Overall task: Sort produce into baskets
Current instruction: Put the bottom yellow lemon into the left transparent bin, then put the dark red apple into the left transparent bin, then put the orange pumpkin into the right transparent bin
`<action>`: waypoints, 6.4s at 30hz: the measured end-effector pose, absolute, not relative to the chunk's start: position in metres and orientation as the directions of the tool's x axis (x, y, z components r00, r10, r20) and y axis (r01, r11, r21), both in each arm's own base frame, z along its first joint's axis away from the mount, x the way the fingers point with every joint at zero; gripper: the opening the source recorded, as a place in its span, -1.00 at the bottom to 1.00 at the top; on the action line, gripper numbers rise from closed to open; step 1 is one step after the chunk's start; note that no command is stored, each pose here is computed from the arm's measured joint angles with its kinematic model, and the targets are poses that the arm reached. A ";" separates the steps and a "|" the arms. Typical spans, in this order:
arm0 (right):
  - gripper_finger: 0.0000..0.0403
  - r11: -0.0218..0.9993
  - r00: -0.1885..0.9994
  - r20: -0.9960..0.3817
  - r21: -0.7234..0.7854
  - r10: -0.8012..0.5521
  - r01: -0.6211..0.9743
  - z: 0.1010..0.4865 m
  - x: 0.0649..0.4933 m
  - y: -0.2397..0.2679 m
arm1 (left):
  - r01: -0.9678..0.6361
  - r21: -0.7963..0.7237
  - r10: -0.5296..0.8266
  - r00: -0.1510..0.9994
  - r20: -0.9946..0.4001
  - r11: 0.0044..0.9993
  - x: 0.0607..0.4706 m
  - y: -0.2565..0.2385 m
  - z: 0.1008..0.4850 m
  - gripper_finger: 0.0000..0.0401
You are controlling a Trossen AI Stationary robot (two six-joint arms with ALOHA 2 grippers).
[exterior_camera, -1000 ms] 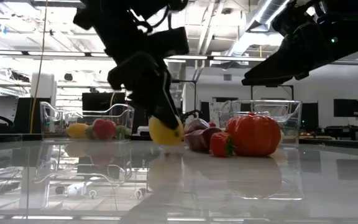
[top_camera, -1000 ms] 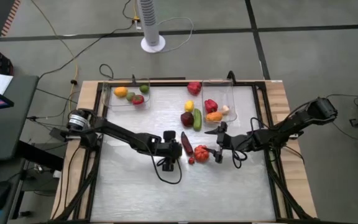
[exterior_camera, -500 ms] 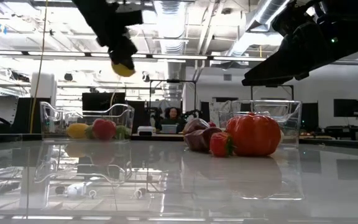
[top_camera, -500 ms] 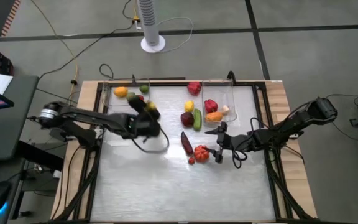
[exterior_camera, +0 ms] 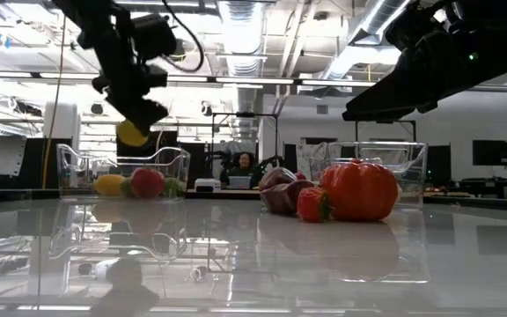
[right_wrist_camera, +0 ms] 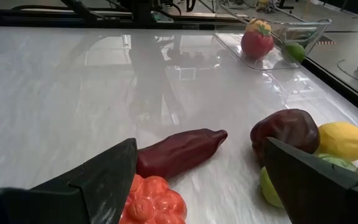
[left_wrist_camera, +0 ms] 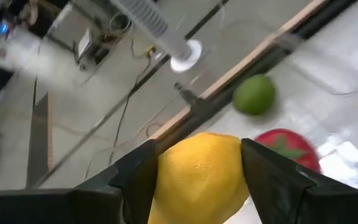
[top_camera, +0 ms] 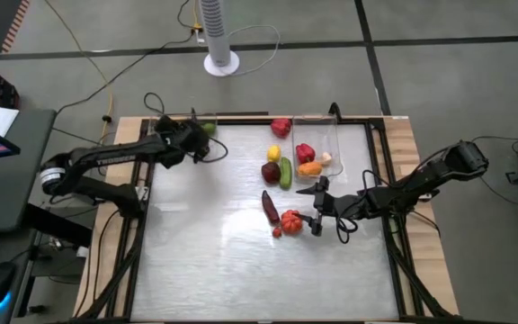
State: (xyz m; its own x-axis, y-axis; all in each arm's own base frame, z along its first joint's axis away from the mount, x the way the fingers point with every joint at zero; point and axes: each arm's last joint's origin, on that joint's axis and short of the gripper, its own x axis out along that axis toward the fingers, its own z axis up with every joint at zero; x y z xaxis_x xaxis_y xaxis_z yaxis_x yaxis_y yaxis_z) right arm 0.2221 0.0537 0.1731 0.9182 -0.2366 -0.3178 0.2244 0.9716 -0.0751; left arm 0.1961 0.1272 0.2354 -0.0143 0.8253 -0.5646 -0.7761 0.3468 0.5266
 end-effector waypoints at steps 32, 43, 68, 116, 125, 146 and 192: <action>0.85 0.970 0.921 -0.303 -0.062 -0.244 0.237 0.175 0.223 0.052 | -0.411 0.089 0.364 0.661 -0.657 0.907 0.343 0.049 0.207 0.39; 0.85 0.967 0.910 -0.326 -0.081 -0.256 0.243 0.172 0.221 0.053 | -0.460 0.059 0.376 0.638 -0.672 0.886 0.387 0.073 0.184 0.52; 0.85 0.967 0.912 -0.320 -0.076 -0.256 0.244 0.173 0.222 0.053 | -0.436 0.071 0.377 0.674 -0.636 0.897 0.407 0.081 0.145 0.32; 0.85 0.966 0.913 -0.317 -0.075 -0.257 0.246 0.173 0.222 0.053 | -0.414 0.021 0.342 0.723 -0.600 0.910 0.413 0.089 0.130 0.60; 0.85 0.966 0.910 -0.325 -0.080 -0.259 0.246 0.172 0.221 0.053 | -0.426 0.009 0.343 0.716 -0.608 0.905 0.413 0.088 0.126 0.53; 0.85 0.966 0.909 -0.326 -0.081 -0.259 0.246 0.172 0.221 0.053 | -0.556 0.359 0.652 0.525 -0.547 0.750 0.330 0.065 0.268 0.28; 0.85 0.969 0.901 -0.356 -0.085 -0.246 0.231 0.169 0.221 0.052 | -0.461 0.035 0.397 0.722 -0.567 0.887 0.380 0.146 0.192 0.77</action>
State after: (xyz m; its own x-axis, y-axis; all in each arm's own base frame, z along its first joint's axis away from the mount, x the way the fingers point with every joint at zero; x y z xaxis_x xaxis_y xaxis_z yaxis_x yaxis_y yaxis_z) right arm 0.2206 0.0524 0.1689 0.9014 -0.2463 -0.3562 0.2312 0.9692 -0.0849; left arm 0.3801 0.1455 0.1918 0.7216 0.3975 -0.5668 -0.4612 0.8866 0.0347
